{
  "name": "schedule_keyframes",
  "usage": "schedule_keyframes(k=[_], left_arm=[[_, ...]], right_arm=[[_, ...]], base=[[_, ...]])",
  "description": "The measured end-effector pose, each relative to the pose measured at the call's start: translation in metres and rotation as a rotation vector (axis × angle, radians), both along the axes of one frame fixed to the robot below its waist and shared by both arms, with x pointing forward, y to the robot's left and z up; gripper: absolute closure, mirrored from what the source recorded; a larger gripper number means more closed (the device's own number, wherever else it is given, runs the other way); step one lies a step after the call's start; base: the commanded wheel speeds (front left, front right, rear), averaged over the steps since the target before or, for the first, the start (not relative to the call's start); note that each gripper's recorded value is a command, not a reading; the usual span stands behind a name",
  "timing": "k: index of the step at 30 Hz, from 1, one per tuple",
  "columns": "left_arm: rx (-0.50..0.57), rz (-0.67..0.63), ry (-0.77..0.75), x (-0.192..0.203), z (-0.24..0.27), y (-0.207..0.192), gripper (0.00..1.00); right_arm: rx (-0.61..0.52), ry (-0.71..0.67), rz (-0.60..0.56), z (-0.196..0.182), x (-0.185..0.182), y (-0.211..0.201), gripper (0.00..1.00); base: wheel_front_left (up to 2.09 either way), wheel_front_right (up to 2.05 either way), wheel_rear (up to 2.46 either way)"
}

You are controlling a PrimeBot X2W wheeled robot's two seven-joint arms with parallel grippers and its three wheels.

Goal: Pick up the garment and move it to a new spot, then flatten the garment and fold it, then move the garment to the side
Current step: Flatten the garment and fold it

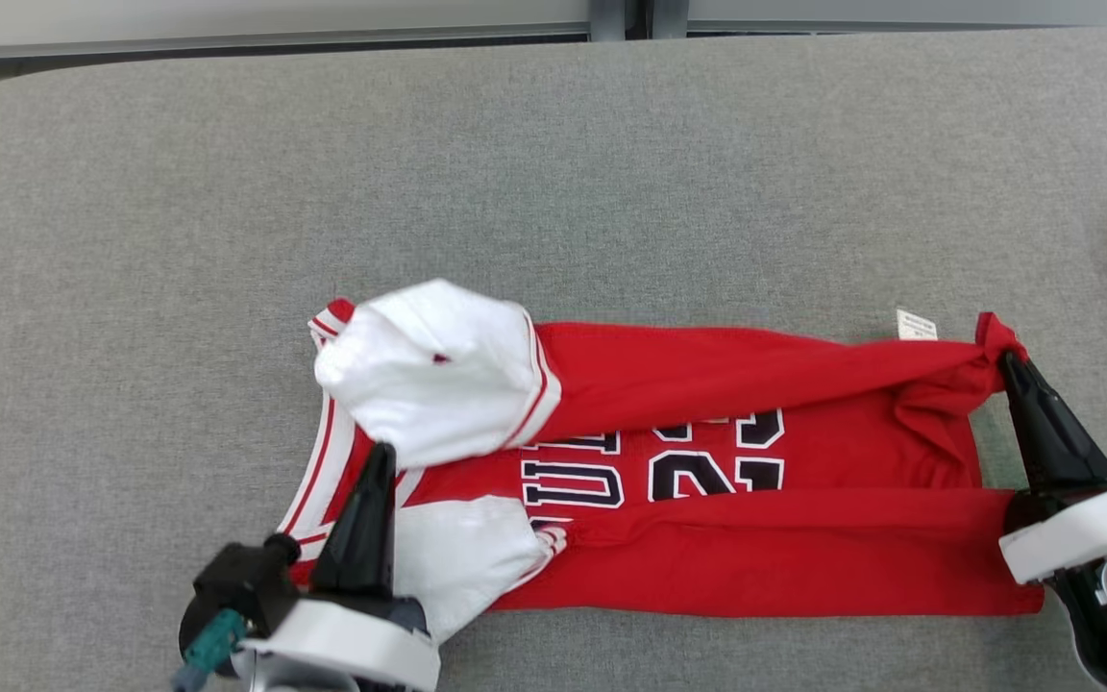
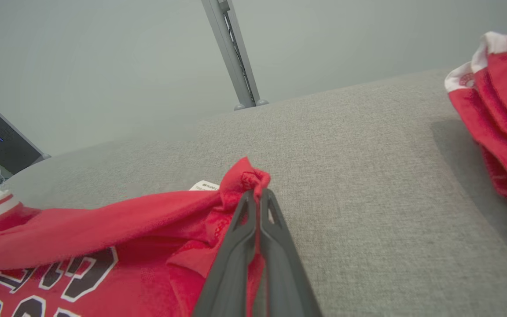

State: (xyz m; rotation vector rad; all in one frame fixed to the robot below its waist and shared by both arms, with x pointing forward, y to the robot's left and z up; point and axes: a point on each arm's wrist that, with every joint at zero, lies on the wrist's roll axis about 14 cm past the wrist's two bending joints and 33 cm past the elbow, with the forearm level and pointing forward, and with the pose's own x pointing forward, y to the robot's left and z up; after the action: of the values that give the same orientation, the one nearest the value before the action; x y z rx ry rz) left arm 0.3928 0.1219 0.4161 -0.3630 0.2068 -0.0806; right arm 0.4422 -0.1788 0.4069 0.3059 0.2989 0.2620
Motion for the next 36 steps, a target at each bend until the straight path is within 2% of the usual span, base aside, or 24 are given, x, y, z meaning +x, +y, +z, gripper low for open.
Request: schedule_keyframes(k=[7, 8, 10, 12, 13, 14, 15, 22, 29, 36], left_arm=[[-0.001, 0.025, 0.041, -0.028, -0.004, -0.002, 1.00], [-0.005, 0.032, 0.048, -0.030, -0.005, -0.002, 1.00], [-0.017, 0.036, 0.067, -0.035, -0.007, -0.003, 1.00], [-0.025, 0.045, 0.092, -0.039, -0.011, -0.002, 1.00], [-0.027, 0.047, 0.103, -0.040, -0.013, -0.002, 0.81], [-0.035, 0.045, 0.119, -0.041, -0.015, -0.002, 0.51], [-0.045, 0.050, 0.127, -0.043, -0.016, -0.002, 0.00], [0.016, 0.096, 0.100, -0.044, -0.010, 0.020, 0.00], [0.130, 0.146, -0.085, -0.028, 0.039, 0.051, 0.00], [0.211, 0.166, -0.218, -0.026, 0.079, 0.065, 0.00]], right_arm=[[-0.075, -0.023, 0.027, -0.001, -0.016, -0.001, 1.00], [-0.087, -0.027, 0.029, -0.001, -0.018, -0.002, 0.95], [-0.118, -0.026, 0.044, -0.003, -0.026, -0.001, 0.56], [-0.135, -0.020, 0.058, -0.007, -0.034, 0.002, 0.09], [-0.142, -0.019, 0.062, -0.008, -0.038, 0.003, 0.00], [-0.150, -0.021, 0.065, -0.008, -0.041, 0.004, 0.00], [-0.158, -0.023, 0.066, -0.008, -0.044, 0.003, 0.00], [-0.195, -0.110, 0.066, 0.014, -0.054, 0.009, 0.00], [-0.215, -0.305, 0.038, 0.071, -0.056, 0.017, 0.00], [-0.242, -0.395, 0.004, 0.106, -0.063, 0.020, 0.00]], base=[[0.00, 0.00, 0.00], [0.00, 0.00, 0.00], [0.00, 0.00, 0.00], [0.00, 0.00, 0.00], [0.00, 0.00, 0.00], [0.00, 0.00, 0.00], [0.00, 0.00, 0.00], [0.00, 0.00, 0.00], [0.00, 0.00, 0.00], [0.00, 0.00, 0.00]])
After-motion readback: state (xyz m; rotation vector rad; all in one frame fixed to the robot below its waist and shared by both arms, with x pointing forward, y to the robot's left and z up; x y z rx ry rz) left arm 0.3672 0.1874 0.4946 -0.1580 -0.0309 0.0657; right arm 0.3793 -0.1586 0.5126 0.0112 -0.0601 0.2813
